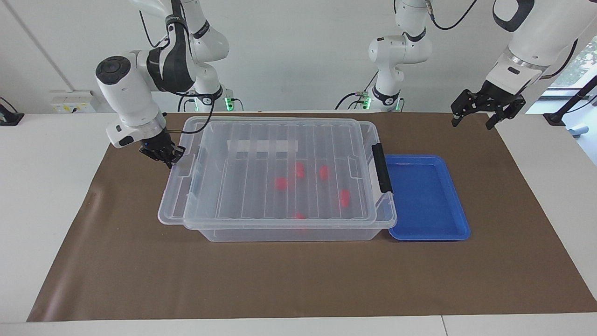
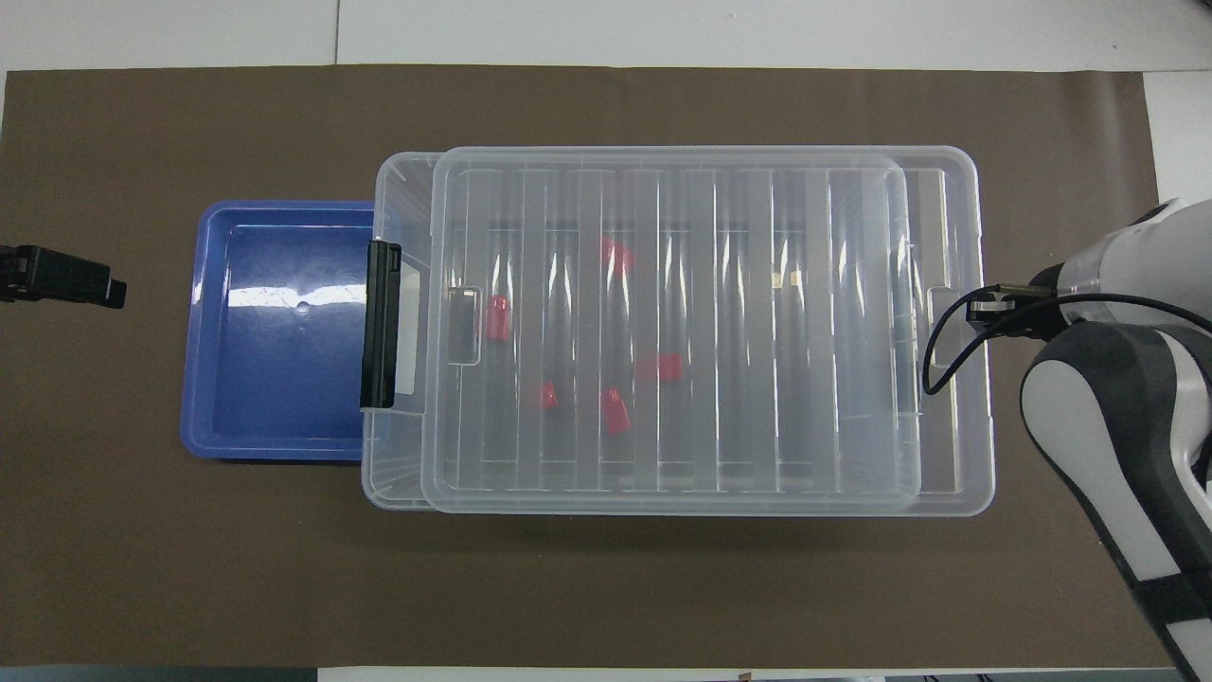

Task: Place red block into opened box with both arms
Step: 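Push the clear lid fully over the box with the right gripper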

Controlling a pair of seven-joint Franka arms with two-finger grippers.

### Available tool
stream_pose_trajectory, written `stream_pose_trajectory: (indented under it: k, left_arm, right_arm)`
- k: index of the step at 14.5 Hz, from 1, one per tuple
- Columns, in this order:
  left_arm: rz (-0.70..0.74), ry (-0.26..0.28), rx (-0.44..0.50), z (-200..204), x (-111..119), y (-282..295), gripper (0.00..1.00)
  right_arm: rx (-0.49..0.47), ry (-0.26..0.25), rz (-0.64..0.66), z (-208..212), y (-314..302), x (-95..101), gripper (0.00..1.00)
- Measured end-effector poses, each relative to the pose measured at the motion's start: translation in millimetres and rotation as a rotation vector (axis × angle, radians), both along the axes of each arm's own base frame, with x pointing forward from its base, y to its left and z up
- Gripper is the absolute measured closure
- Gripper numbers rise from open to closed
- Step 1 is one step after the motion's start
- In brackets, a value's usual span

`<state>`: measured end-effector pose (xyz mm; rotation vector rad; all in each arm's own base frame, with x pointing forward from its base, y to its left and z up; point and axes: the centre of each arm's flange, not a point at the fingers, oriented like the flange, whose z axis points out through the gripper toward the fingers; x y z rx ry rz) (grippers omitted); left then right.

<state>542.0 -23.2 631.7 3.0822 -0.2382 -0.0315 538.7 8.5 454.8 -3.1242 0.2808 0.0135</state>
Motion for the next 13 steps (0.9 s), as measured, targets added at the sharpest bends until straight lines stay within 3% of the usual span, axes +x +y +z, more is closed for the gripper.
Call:
stream_pose_trajectory:
  k: [13]
  left_arm:
    - [-0.006, 0.025, 0.021, -1, -4, -1, 0.00]
  right_arm:
    - [-0.004, 0.009, -0.038, -3, 48, -6.3, 0.99]
